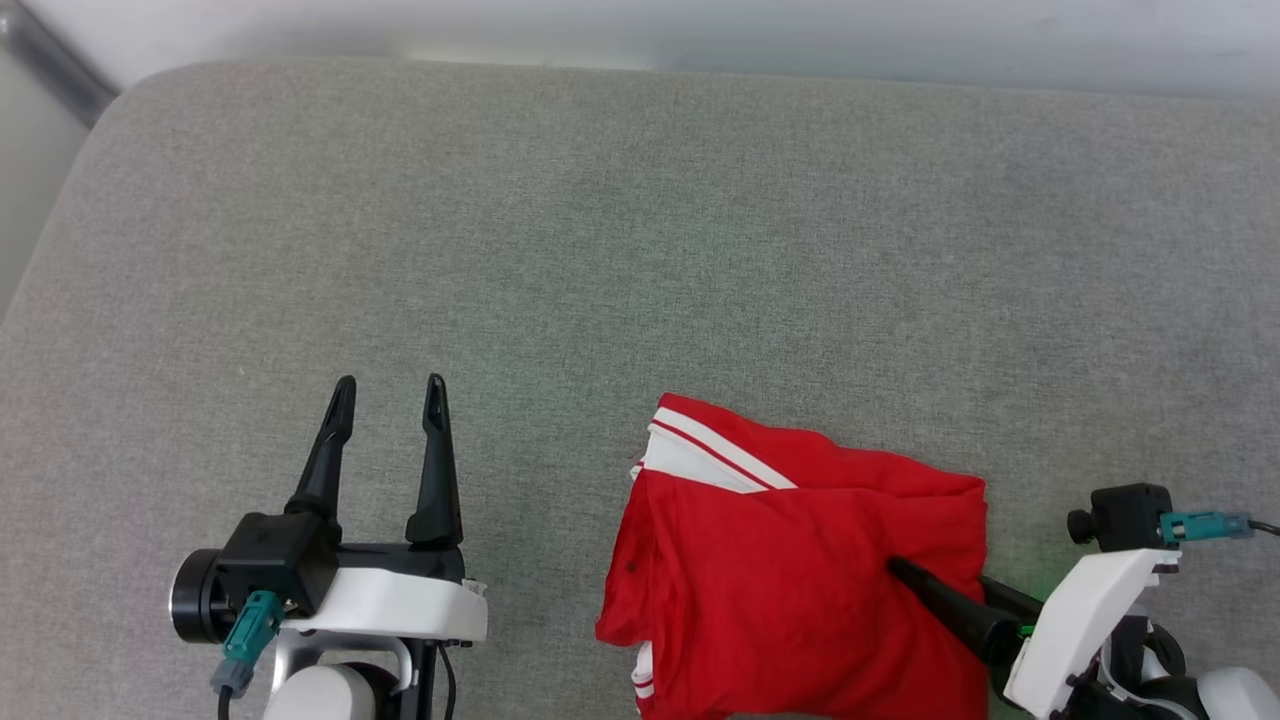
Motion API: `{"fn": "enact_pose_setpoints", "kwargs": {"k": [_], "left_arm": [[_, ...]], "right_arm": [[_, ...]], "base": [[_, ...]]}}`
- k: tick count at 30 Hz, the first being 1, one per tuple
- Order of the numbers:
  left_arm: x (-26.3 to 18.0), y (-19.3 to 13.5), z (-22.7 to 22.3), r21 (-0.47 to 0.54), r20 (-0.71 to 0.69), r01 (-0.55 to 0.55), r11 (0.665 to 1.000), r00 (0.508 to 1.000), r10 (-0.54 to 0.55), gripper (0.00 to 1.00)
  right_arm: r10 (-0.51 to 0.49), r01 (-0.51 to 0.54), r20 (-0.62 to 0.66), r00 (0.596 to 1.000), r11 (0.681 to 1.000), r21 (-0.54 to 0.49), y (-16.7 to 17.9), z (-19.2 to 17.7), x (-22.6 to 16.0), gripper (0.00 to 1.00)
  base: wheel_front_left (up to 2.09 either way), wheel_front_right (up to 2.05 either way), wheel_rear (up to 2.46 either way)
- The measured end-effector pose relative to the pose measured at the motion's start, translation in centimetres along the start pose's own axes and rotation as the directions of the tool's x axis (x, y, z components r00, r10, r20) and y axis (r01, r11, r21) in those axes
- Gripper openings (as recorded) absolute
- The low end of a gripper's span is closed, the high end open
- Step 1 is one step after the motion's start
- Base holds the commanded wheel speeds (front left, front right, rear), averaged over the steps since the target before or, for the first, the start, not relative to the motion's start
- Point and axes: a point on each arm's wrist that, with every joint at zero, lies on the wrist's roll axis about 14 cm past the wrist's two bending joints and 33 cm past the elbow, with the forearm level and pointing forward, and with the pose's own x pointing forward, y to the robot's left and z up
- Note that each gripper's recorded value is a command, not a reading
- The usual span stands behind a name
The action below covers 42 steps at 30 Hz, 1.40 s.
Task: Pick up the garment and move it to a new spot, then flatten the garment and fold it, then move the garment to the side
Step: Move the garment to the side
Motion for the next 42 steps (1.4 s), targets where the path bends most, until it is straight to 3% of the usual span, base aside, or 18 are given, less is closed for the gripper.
{"fn": "enact_pose_setpoints", "kwargs": {"k": [1, 2, 3, 9, 12, 19, 24, 30, 31, 37, 42], "left_arm": [[0.0, 0.1, -0.1, 0.004, -0.002, -0.002, 1.000, 1.000, 0.002, 1.00], [0.0, 0.1, -0.2, 0.005, -0.003, -0.001, 1.000, 1.000, 0.001, 1.00], [0.1, 0.1, -0.2, 0.008, -0.003, -0.003, 1.000, 1.000, 0.003, 1.00], [-0.3, -0.3, 0.2, 0.006, 0.007, 0.019, 1.000, 1.000, -0.019, 1.00], [-0.4, -1.0, 0.7, 0.007, 0.022, 0.045, 0.999, 0.999, -0.045, 1.00], [-0.4, -3.4, 0.4, -0.003, 0.018, 0.125, 0.992, 0.992, -0.125, 1.00], [0.1, -7.4, 0.5, -0.027, 0.032, 0.244, 0.969, 0.970, -0.243, 1.00], [1.0, -11.8, 0.7, -0.055, 0.054, 0.357, 0.932, 0.934, -0.354, 1.00], [1.6, -14.0, 0.8, -0.066, 0.068, 0.415, 0.907, 0.909, -0.411, 1.00], [3.0, -17.7, -0.7, -0.095, 0.064, 0.509, 0.856, 0.861, -0.505, 1.00], [4.5, -20.2, -2.1, -0.105, 0.064, 0.575, 0.811, 0.818, -0.572, 1.00]], "right_arm": [[0.005, -0.005, -0.011, 1.000, 1.000, 0.007, 0.1, -0.1, 0.2, 0.14], [0.008, -0.008, -0.013, 1.000, 1.000, 0.008, 0.1, -0.1, 0.2, 0.14], [0.009, -0.009, -0.016, 1.000, 1.000, 0.009, 0.1, -0.1, 0.3, 0.00], [0.019, -0.020, -0.007, 1.000, 0.999, -0.026, 1.0, -0.4, -0.3, 0.00], [-0.002, 0.007, 0.036, 0.999, 0.993, -0.119, 1.1, 0.8, -1.3, 0.00], [-0.136, 0.171, 0.152, 0.979, 0.953, -0.251, -1.8, 3.8, -4.8, 0.00], [-0.299, 0.357, 0.253, 0.920, 0.905, -0.230, -6.2, 5.2, -10.4, 0.00], [-0.412, 0.482, 0.346, 0.843, 0.864, -0.144, -9.4, 6.6, -15.3, 0.00], [-0.463, 0.538, 0.396, 0.793, 0.837, -0.098, -10.9, 7.7, -17.6, 0.00], [-0.565, 0.649, 0.464, 0.682, 0.761, -0.028, -14.5, 10.5, -20.9, 0.00], [-0.642, 0.746, 0.513, 0.571, 0.666, 0.004, -17.8, 13.5, -23.6, 0.00]], "base": [[0.00, 0.00, 0.00], [0.00, 0.00, 0.00], [0.00, 0.00, 0.00], [0.00, 0.00, 0.00], [0.00, 0.00, 0.00], [0.00, 0.00, 0.00], [0.00, 0.00, 0.00], [0.00, 0.00, 0.00], [0.00, 0.00, 0.00], [0.00, 0.00, 0.00], [0.00, 0.00, 0.00]]}}
